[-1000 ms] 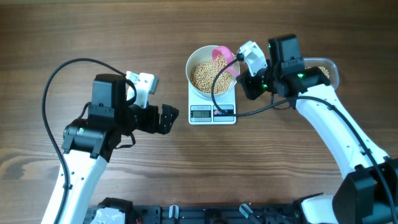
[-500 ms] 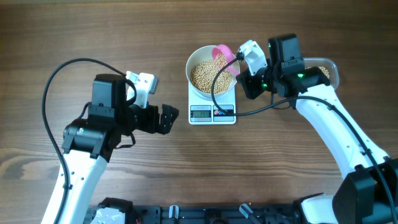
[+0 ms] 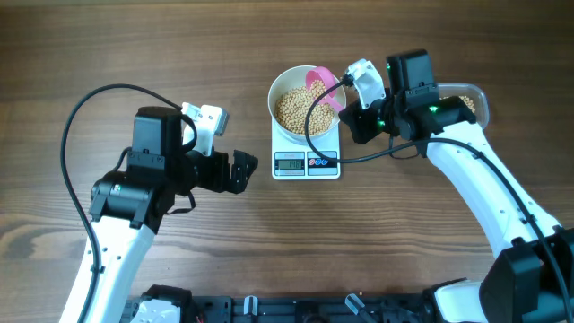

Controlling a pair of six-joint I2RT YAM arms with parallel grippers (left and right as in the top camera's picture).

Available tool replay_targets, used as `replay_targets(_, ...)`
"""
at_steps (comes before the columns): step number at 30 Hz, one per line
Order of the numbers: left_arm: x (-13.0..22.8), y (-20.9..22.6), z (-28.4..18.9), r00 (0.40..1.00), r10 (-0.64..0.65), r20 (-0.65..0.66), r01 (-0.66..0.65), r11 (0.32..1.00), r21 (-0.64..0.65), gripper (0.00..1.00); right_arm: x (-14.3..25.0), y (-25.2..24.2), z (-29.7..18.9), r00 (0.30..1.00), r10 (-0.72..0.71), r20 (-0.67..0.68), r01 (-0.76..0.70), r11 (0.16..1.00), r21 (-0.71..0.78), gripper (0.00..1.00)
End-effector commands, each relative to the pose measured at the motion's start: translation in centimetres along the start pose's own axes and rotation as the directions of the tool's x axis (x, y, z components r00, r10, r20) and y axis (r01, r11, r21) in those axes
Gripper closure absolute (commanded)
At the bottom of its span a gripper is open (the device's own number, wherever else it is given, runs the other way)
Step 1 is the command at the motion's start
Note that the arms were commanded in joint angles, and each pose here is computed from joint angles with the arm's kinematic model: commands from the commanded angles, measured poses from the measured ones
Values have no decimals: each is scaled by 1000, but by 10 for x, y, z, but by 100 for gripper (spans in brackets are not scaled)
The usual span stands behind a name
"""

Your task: Scoop item into bowl and weigh 150g on scale

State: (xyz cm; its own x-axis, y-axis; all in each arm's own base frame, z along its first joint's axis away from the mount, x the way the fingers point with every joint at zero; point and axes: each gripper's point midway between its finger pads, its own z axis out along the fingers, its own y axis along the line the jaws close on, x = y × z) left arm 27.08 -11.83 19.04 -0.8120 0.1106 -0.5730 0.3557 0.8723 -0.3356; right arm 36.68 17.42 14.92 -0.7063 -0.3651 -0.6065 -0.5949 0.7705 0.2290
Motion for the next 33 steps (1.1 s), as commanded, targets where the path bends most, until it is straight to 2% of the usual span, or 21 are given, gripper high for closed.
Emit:
replay_targets(1, -1, 0, 0, 1000, -4, -1, 4, 1000, 9, 0, -17, 9, -13, 998, -2, 55, 3, 1000, -21, 96)
replay_targets(33, -1, 0, 0, 1000, -4, -1, 4, 1000, 9, 0, -18, 8, -13, 997, -56, 59, 57, 998, -16, 96)
